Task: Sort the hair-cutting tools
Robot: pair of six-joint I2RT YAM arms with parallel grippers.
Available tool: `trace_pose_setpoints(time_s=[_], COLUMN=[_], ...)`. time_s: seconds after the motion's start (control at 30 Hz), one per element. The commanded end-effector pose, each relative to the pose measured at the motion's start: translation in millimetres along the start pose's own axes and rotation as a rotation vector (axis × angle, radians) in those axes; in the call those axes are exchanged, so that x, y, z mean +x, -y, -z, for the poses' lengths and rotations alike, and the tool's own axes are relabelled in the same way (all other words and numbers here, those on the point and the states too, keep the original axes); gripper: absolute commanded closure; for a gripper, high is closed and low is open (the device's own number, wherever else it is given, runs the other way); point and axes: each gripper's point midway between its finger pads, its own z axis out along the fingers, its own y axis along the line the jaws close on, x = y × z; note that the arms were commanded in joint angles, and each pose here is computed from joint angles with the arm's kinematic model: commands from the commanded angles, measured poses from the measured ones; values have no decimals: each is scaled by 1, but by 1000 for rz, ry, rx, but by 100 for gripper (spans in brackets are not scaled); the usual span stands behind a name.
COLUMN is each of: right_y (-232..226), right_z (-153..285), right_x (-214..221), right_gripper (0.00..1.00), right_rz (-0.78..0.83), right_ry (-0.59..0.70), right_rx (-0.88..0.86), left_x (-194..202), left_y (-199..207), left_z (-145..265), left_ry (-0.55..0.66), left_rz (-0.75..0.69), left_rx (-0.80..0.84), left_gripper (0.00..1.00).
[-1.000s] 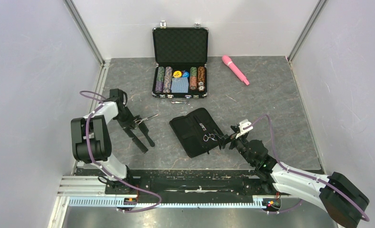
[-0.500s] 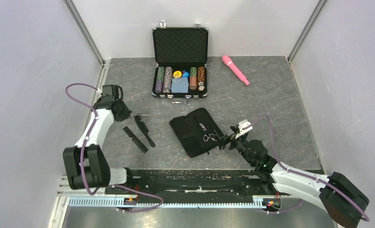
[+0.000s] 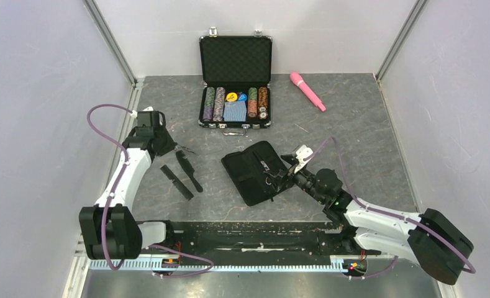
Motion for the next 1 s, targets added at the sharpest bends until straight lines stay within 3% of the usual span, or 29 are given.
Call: trace_pose_setpoints(time_s=[0.0,0.33,0.57,0.8,0.97], right_y=[-15,-37,-48,-33,-29], right_z=[-16,-42,-72,-74,-67], right_x=[-36,-63,-79,-68,-57], right_gripper=[12,12,12,12,12], right_rz=[33,129,204,166,160], right_ry=[87,163,142,39,-6], right_rx=[-80,-181,-223,-141,-123], left_x=[-18,-34,-35,-23,-1], left_y=[28,63,98,133,161], left_z=[16,51,86,116,126], left_ry=[83,154,167,130,39], left_rz=[-7,15,-45,-83,-126], left_rx=[104,231,396,607,760], left_gripper=[98,98,98,98,98])
